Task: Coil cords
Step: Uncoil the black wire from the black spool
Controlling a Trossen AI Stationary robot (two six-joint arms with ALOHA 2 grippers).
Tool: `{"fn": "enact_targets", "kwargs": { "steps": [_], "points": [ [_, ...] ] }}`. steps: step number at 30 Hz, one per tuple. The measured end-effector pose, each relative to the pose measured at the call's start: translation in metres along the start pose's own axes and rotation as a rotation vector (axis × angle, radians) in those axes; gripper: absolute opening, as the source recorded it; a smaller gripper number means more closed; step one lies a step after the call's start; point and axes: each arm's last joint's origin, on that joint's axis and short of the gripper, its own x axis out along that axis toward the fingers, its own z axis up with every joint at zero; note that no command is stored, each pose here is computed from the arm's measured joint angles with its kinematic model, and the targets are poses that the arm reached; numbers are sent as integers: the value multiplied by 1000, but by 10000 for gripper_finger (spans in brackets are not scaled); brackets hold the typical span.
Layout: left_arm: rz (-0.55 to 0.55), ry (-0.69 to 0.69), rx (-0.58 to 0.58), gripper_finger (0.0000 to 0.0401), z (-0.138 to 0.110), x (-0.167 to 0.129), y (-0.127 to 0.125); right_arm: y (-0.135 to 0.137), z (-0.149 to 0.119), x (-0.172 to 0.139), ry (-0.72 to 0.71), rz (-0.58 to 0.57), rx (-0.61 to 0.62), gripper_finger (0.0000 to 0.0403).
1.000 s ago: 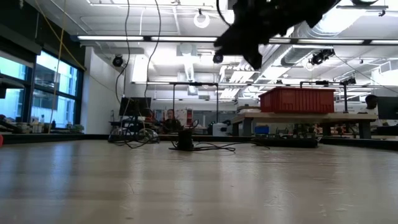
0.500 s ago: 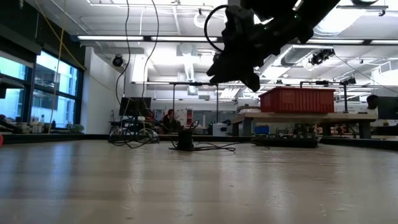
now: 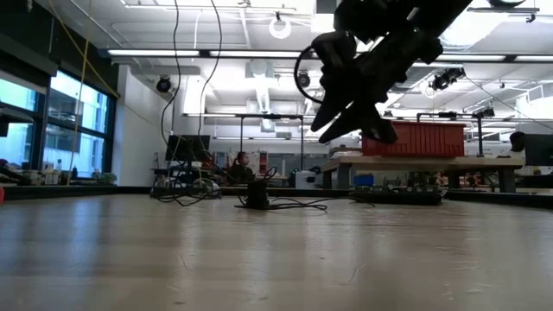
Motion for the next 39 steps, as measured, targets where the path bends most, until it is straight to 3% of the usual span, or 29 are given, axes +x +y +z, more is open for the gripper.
{"fn": "enact_targets", "kwargs": {
  "steps": [5, 10, 17, 21, 39],
  "points": [
    [0, 0, 0, 0, 0, 0, 0, -3, -1, 9, 18, -6, 125, 87],
    [1, 5, 2, 0, 0, 0, 0, -11, -3, 37, 50, 3, 167, 87],
    [1, 6, 3, 0, -1, 0, 0, -9, 11, 56, -77, 138, 294, 87],
    [1, 7, 3, 0, -1, 0, 0, -18, 14, 64, -86, 129, 364, 87],
    [-3, 7, 2, 0, -1, 0, 0, -25, 15, 75, -116, 119, 437, 87]
  ]
}}
